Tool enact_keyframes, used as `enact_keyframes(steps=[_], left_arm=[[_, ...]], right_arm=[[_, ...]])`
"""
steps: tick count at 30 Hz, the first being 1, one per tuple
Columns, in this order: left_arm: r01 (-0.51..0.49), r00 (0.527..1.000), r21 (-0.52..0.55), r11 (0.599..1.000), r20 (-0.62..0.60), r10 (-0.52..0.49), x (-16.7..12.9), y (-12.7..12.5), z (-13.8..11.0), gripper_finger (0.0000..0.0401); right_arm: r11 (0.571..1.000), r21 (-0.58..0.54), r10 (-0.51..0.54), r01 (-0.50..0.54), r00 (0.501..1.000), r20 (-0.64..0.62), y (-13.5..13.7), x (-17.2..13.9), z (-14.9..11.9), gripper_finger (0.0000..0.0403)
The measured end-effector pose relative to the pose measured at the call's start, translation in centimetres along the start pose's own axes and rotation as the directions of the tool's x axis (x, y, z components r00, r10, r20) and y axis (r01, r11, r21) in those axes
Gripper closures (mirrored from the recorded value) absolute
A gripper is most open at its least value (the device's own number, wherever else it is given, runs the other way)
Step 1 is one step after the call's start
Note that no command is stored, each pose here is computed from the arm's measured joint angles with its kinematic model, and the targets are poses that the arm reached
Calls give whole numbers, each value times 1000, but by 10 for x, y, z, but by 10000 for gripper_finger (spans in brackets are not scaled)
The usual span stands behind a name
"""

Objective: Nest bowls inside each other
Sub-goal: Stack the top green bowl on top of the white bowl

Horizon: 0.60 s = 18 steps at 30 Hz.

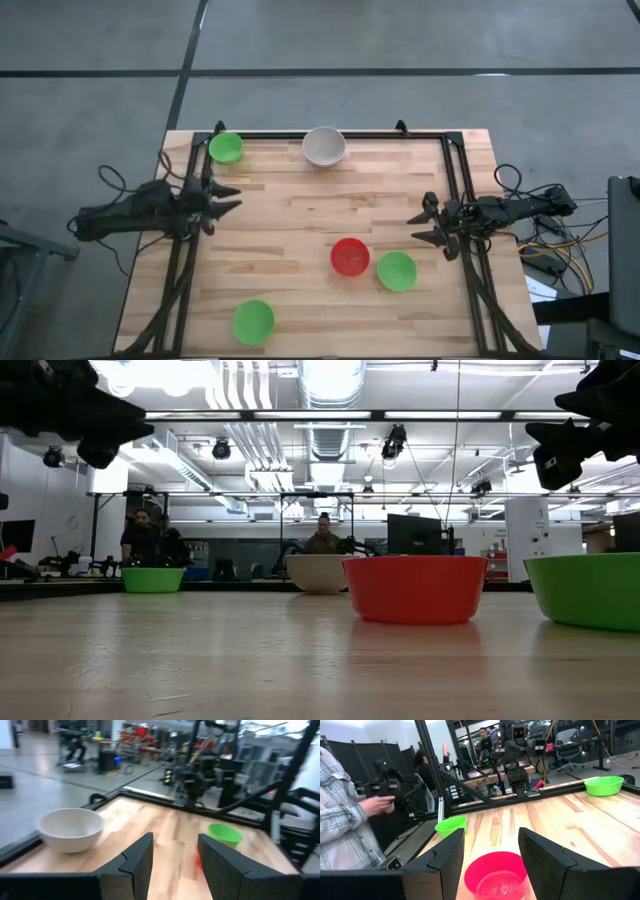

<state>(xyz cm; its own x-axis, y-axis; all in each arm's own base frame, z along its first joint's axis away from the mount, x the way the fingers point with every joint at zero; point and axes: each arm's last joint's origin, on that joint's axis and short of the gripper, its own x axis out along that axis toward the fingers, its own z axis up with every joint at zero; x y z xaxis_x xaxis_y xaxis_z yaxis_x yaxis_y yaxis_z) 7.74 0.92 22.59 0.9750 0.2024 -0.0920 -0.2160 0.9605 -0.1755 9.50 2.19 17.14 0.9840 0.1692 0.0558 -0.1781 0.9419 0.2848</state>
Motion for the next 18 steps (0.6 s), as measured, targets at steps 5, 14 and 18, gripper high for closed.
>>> enact_keyframes(steps=[5, 14, 18], left_arm=[[-78, 995, 11, 997, -53, 79, -9, -2, 27, 240], [-194, 949, 51, 980, -242, 200, -17, -6, 64, 240], [-235, 916, 94, 968, -311, 252, -25, -7, 81, 240]], right_arm=[[1000, 0, 0, 0, 1000, 0, 0, 0, 0, 220], [1000, 0, 0, 0, 1000, 0, 0, 0, 0, 220], [1000, 0, 0, 0, 1000, 0, 0, 0, 0, 220]])
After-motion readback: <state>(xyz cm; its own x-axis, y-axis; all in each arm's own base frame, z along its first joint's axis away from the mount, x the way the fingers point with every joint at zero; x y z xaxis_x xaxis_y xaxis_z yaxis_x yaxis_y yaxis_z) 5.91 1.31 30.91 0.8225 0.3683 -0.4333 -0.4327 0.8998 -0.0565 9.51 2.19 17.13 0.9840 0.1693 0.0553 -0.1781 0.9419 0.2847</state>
